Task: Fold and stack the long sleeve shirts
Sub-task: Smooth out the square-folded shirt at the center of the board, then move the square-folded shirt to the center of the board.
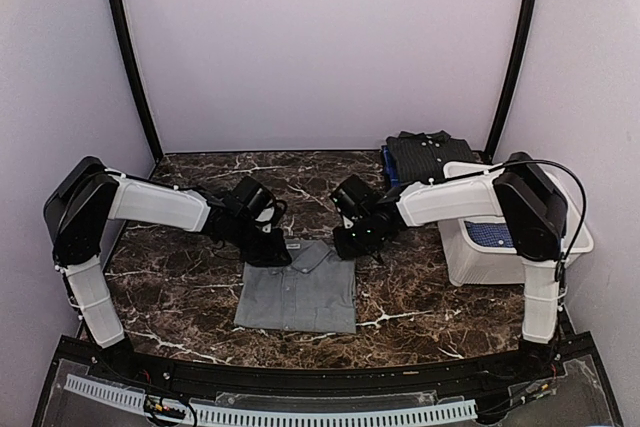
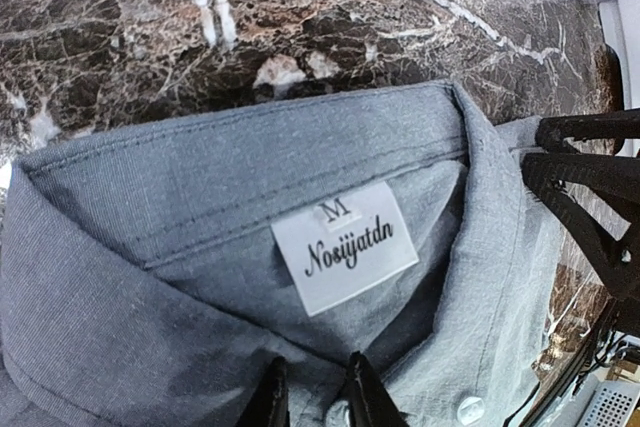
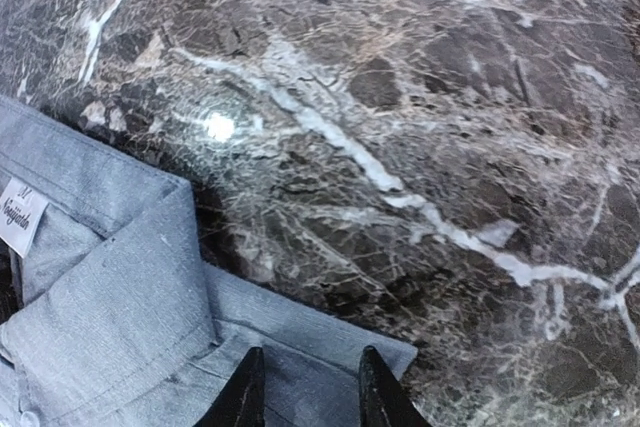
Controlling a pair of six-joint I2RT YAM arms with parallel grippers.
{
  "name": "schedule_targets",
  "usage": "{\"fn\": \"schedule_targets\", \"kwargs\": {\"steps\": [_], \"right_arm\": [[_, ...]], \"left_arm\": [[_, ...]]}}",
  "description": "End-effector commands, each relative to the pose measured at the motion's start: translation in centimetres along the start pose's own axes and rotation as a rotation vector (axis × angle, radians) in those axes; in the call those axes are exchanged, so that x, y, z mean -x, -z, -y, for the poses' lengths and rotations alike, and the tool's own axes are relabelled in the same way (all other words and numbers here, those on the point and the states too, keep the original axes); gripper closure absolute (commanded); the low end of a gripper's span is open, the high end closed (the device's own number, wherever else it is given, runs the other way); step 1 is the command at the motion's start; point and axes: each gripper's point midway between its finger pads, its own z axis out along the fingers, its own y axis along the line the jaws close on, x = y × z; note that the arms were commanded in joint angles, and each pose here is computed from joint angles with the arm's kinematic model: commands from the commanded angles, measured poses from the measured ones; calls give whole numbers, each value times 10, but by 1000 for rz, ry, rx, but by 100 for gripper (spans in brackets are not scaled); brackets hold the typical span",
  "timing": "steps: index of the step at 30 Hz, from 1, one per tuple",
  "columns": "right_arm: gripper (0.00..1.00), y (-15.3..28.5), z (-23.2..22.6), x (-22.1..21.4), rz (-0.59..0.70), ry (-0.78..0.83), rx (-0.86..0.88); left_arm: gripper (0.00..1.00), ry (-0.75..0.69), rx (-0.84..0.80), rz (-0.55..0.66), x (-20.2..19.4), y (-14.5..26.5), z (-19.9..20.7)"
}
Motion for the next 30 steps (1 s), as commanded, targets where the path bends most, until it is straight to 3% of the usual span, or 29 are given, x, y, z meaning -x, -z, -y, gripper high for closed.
{"fn": "schedule_targets", "kwargs": {"steps": [1, 6, 13, 15, 30], "right_arm": [[65, 39, 13, 39, 102, 3, -81], [62, 45, 55, 79, 157, -17, -247], [61, 28, 118, 128, 172, -59, -472], [62, 20, 129, 137, 171, -64, -509], [67, -16, 188, 154, 197, -120, -657]], "left_arm": [[78, -38, -5, 42, 12, 21, 11], [68, -81, -26, 138, 40, 59, 36], [38, -108, -64, 244, 68, 106, 53], [34, -111, -64, 262, 73, 116, 52], [31, -85, -66, 281, 72, 141, 31]]}}
